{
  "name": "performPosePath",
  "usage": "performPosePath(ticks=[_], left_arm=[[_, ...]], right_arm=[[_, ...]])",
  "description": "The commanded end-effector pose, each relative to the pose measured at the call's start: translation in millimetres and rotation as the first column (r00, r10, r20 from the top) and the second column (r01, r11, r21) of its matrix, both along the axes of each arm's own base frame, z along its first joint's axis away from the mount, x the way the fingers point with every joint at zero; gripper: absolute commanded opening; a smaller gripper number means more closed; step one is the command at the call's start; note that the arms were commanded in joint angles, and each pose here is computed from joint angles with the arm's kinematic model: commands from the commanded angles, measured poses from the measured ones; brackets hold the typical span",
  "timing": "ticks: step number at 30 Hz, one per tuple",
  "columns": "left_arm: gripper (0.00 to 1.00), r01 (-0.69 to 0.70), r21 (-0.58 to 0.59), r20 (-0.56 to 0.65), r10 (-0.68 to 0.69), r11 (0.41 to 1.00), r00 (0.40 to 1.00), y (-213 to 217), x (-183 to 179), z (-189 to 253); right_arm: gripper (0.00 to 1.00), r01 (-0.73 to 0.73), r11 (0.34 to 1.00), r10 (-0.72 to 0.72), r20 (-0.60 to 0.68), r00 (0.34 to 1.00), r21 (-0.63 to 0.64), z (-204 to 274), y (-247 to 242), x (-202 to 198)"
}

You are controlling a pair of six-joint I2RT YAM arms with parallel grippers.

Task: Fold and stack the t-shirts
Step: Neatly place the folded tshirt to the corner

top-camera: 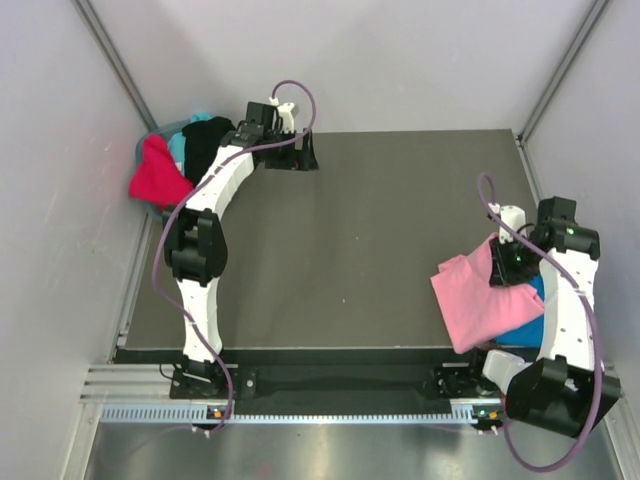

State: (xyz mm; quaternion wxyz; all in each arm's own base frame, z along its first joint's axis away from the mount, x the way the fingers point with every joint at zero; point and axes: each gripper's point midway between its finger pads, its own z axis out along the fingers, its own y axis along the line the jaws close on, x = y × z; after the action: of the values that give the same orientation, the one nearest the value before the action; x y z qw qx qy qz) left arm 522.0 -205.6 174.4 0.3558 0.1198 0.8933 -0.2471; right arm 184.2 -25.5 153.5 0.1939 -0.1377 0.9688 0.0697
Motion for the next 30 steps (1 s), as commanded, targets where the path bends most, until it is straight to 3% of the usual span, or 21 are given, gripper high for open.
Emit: performPosePath(ticks=[1,5,15,30], left_arm=[[0.99,-0.003,-0.047,0.087,0.007,0.999,0.996,-6,9,34],[0.99,-0.003,-0.045,0.090,0.007,0.999,0.996,-10,9,34],[0.99,0.022,-0.037,0.094,-0.018,0.999,0.995,-24,4,32],[0.99,0.049,-0.056,0.090,-0.044,0.997,0.995,-36,0,33]], right_arm=[[0.00,0.006,0.999,-0.006,0.002,1.000,-0.042,2,-13,-22],[0.00,0.113,0.993,-0.113,0.009,0.994,-0.042,-1,-35,-31],[0.00,0.210,0.977,-0.209,0.038,0.977,-0.029,5,-70,-33],[0.00,0.200,0.980,-0.194,0.155,0.969,-0.025,35,-69,-19]])
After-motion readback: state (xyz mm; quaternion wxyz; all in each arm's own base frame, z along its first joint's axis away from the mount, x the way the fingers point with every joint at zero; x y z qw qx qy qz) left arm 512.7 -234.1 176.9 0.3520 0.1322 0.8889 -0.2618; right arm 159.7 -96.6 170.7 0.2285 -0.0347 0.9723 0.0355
